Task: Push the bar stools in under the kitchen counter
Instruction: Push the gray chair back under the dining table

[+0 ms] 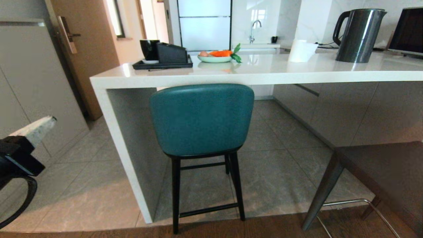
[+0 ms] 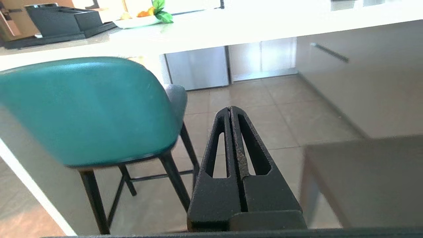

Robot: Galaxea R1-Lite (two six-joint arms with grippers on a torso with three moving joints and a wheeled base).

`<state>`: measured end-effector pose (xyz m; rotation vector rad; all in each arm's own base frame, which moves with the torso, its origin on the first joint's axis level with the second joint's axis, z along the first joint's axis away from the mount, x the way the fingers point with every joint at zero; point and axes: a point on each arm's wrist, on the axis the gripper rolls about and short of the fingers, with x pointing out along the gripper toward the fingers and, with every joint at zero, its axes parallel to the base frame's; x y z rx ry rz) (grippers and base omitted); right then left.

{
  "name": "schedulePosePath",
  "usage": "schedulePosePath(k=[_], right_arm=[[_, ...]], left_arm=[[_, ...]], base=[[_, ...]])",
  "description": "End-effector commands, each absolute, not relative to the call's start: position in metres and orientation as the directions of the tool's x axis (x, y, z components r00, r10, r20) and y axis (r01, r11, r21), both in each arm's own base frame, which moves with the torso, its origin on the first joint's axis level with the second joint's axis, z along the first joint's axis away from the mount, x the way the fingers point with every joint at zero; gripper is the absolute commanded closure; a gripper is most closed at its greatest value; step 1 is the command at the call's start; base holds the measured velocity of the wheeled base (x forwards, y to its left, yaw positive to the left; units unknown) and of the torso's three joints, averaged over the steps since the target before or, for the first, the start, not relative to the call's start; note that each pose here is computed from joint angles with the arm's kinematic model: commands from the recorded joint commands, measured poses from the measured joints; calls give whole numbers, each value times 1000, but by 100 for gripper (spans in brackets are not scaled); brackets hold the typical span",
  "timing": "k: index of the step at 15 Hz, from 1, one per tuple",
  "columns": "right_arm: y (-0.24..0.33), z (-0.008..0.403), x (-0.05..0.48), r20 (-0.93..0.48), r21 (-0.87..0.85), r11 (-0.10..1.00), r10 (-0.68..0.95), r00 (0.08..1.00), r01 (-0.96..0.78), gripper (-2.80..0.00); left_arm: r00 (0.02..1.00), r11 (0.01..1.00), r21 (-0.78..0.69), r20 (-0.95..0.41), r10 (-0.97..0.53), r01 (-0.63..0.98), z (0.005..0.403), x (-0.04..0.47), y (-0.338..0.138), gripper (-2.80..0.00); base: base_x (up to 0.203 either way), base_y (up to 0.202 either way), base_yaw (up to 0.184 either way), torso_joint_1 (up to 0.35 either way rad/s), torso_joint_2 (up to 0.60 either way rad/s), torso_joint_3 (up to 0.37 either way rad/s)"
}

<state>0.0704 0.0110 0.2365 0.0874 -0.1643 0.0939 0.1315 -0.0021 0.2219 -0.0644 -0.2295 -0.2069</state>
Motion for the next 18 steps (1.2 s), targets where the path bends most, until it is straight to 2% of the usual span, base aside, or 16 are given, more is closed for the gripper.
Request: schedulePosePath(k=[1,6,9,12,13,16,18], right_arm=[[0,239,14,236,63,994,73,969,-90,0],[-3,243,-41,310,1,997,-70,948,73,0],[-2,222,-65,315,-18,997,-60,947,69,0],[-1,190,-78,314,-60,998,10,949,9,0],[0,176,-77,283,-77,997,16,959,6,0],[0,135,-52,128,-94,996,9,992,3,0],[0,105,-34,76,-110,994,7,997,1,0]], left_arm=[[938,975,-32,281,-202,220,248,66,-4,0],[927,976,-5,315,-206,219,255,-14,-5,0],[927,968,4,289,-241,250,232,-50,-7,0],[918,946,12,240,-317,323,192,-75,-8,0],[925,947,19,208,-318,321,175,-79,-8,0],[983,982,85,51,-176,172,132,-56,-4,0],[989,985,92,7,-149,147,106,-40,-4,0]], base=[[0,0,0,0,0,0],[0,0,0,0,0,0],[0,0,0,0,0,0],[0,0,0,0,0,0],[0,0,0,0,0,0],[0,0,0,0,0,0],[0,0,0,0,0,0]])
